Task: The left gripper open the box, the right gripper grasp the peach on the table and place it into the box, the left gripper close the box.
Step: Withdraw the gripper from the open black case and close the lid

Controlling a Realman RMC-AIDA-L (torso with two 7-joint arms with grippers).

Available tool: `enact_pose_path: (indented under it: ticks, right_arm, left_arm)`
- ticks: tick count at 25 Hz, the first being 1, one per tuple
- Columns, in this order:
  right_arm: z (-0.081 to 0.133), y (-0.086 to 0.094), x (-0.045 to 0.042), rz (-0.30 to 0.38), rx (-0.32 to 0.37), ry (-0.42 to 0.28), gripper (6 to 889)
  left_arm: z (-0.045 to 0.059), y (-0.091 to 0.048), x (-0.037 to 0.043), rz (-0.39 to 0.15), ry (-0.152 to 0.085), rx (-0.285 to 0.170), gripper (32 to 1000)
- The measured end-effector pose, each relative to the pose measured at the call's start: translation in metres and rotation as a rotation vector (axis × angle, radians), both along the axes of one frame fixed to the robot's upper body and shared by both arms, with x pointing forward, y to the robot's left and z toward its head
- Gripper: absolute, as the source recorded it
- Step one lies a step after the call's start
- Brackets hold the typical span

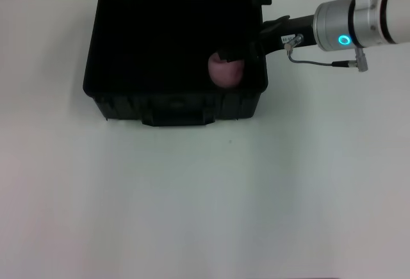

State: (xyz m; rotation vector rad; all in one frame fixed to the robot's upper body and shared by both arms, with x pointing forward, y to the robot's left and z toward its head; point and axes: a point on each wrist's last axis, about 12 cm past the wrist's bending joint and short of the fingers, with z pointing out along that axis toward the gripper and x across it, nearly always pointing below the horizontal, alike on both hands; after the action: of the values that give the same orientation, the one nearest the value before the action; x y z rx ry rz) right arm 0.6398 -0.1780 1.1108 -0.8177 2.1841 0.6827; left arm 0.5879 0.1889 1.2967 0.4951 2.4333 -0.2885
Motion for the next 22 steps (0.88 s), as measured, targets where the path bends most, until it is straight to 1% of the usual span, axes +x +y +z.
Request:
enact_pose_path:
  ticks: [8,9,10,13,15,21,22]
  right_arm:
    - [0.004,0.003,0.001,0.009,0.007,0.002,868]
    - [0.009,0.004,0.001,0.017,0.014,0.01,867]
    - [0.009,0.004,0.001,0.017,0.014,0.01,867]
    - [0.015,0.006,-0.0013,0.028,0.028,0.051,867]
    - [0.018,0.004,-0.0023,0.032,0.02,0.076,867]
    - [0.033,-0.007,-0.0029,0.038,-0.012,0.091,867]
    - [0.037,-0.01,-0.0036,0.044,-0.02,0.107,867]
  left_arm:
    - [-0.001,0.001,-0.0001,0.001,0.001,0.003,454]
    - [-0.001,0.001,-0.0001,0.001,0.001,0.003,454]
    - [-0.001,0.001,-0.0001,0.001,0.001,0.003,454]
    - [-0.001,0.001,-0.0001,0.001,0.001,0.003,455]
    - [-0.001,0.001,-0.0002,0.002,0.001,0.004,456]
    - [-0.002,0.002,-0.0005,0.007,0.004,0.005,458]
    - [-0.002,0.003,-0.0006,0.008,0.005,0.005,458]
